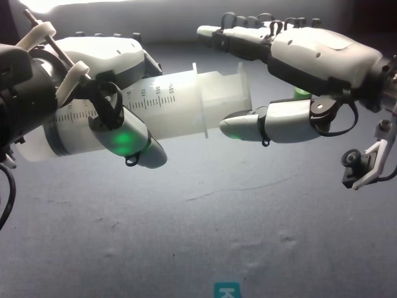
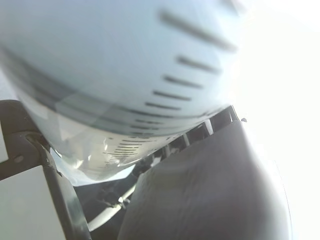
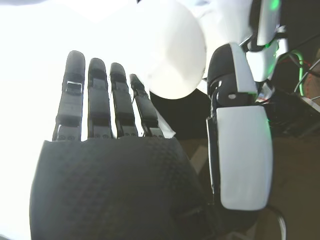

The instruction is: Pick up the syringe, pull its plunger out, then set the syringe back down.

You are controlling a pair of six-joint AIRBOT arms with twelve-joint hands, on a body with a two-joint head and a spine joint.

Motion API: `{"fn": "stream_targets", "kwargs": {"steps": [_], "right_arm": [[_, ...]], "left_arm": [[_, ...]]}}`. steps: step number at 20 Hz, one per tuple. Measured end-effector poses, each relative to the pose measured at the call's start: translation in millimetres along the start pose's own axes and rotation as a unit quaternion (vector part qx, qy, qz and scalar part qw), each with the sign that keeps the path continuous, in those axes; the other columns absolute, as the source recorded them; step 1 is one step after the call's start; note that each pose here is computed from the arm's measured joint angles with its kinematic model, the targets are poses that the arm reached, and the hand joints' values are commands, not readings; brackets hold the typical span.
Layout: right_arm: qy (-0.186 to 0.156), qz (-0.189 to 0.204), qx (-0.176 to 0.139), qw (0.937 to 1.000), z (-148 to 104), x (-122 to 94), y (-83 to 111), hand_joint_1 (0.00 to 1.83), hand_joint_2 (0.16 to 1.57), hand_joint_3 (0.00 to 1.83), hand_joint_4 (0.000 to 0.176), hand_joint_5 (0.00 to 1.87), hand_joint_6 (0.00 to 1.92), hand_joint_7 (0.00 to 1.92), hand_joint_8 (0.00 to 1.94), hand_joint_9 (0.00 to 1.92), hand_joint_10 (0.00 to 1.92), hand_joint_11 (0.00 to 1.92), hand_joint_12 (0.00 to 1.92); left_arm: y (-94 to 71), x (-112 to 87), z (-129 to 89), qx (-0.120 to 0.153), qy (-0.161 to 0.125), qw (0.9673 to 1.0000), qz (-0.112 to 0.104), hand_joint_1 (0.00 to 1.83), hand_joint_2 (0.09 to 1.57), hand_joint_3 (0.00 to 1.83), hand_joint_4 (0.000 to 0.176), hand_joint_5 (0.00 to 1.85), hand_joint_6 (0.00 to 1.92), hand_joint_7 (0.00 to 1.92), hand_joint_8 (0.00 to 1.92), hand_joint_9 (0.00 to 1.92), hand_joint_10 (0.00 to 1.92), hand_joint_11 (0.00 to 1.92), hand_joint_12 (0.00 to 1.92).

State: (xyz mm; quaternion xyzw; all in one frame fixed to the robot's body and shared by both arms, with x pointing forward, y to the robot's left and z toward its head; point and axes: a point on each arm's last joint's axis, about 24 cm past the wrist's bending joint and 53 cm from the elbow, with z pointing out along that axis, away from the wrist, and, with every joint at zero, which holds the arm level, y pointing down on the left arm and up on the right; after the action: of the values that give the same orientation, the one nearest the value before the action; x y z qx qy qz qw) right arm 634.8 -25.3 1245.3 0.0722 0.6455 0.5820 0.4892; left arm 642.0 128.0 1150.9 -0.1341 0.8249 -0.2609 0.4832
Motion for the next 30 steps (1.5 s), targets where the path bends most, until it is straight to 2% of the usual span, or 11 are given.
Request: {"fn": "stream_targets", "kwargs": {"steps": [6,8,9,12,13,14,15,16,18,19,30], "right_arm": [[-0.004,-0.004,0.002,1.0000,-0.8,-2.4,-5.3,0.82,1.14,0.01,0.000,0.29,0.08,0.41,0.06,0.36,0.15,0.00,1.13],[-0.004,-0.004,0.004,1.0000,-1.0,-2.5,-6.7,0.83,1.19,0.00,0.000,0.34,0.13,0.47,0.07,0.32,0.37,0.00,1.22],[-0.005,-0.004,0.003,1.0000,-1.0,-2.9,-6.3,0.89,1.22,0.00,0.000,0.39,0.21,0.53,0.14,0.26,0.71,0.00,1.33],[-0.007,-0.004,0.001,1.0000,-1.0,-4.2,-5.1,0.95,1.20,0.00,0.000,0.60,0.32,0.67,0.21,0.35,0.79,0.00,1.46],[-0.011,-0.004,-0.002,0.9999,-1.0,-5.9,-3.7,1.05,1.23,0.01,0.000,0.70,1.14,0.74,0.24,0.42,0.81,0.07,1.47],[-0.013,-0.005,-0.006,0.9999,-1.1,-7.0,-2.1,1.12,1.26,0.01,0.000,0.65,1.45,0.80,1.09,0.66,0.89,0.30,1.47],[-0.014,-0.002,-0.005,0.9999,-1.1,-7.3,-2.6,1.11,1.29,0.00,0.000,0.59,1.54,0.75,1.33,0.67,0.94,0.32,1.49],[-0.013,-0.002,-0.003,0.9999,-1.1,-6.7,-3.2,1.14,1.26,0.00,0.000,0.66,1.44,0.81,1.30,0.75,0.98,0.41,1.49],[-0.008,-0.004,-0.001,1.0000,-1.2,-4.6,-4.4,1.33,1.21,0.00,0.000,0.71,1.35,0.83,1.22,0.75,1.41,0.44,1.52],[-0.008,-0.004,-0.001,1.0000,-1.2,-4.3,-4.6,1.20,1.21,0.00,0.000,0.76,1.32,0.85,1.22,0.74,1.18,0.42,1.53],[-0.012,-0.013,0.007,0.9998,-6.9,-12.9,-9.9,1.34,1.19,0.00,0.000,0.77,1.33,0.85,1.15,0.74,1.41,0.43,1.50]], "left_arm": [[0.7,-0.5,0.3,-0.001,0.000,1.0000,0.000,1.37,1.14,0.00,0.000,0.88,1.08,0.99,0.99,0.81,1.38,0.47,1.62],[-0.1,-1.6,0.2,0.000,-0.002,1.0000,0.000,1.25,1.13,0.00,0.000,0.89,1.10,1.00,1.03,0.80,1.23,0.46,1.61],[-0.4,-1.9,0.2,0.000,-0.002,1.0000,0.000,1.36,1.13,0.01,0.000,0.88,1.08,1.01,0.96,0.81,1.37,0.47,1.61],[0.5,-1.9,0.2,-0.002,-0.002,1.0000,-0.002,1.37,1.14,0.00,0.000,0.86,1.09,1.00,0.99,0.80,1.40,0.45,1.63],[0.8,-1.8,0.2,-0.002,-0.002,1.0000,-0.003,1.36,1.15,0.00,0.000,0.85,1.10,0.98,1.00,0.79,1.42,0.44,1.63],[0.6,-1.6,0.2,-0.002,-0.001,1.0000,-0.003,1.37,1.14,0.00,0.000,0.87,1.09,1.00,0.98,0.80,1.40,0.46,1.62],[0.0,-1.5,0.2,0.000,-0.001,1.0000,-0.001,1.37,1.14,0.00,0.000,0.86,1.10,0.99,0.98,0.79,1.41,0.45,1.63],[-1.0,-1.5,0.2,0.002,-0.001,1.0000,0.002,1.37,1.14,0.00,0.000,0.86,1.10,1.00,1.00,0.79,1.40,0.47,1.64],[-2.2,-1.0,0.2,0.004,0.000,1.0000,0.003,1.37,1.14,0.00,0.000,0.87,1.10,1.00,0.98,0.78,1.41,0.45,1.62],[-2.4,-0.9,0.2,0.004,0.000,1.0000,0.004,1.37,1.14,0.00,0.000,0.87,1.09,1.00,1.00,0.78,1.41,0.46,1.62],[-6.5,0.8,-0.6,0.010,0.003,0.9999,-0.002,1.36,1.16,0.00,0.000,0.84,1.11,0.96,1.06,0.76,1.45,0.43,1.66]]}}
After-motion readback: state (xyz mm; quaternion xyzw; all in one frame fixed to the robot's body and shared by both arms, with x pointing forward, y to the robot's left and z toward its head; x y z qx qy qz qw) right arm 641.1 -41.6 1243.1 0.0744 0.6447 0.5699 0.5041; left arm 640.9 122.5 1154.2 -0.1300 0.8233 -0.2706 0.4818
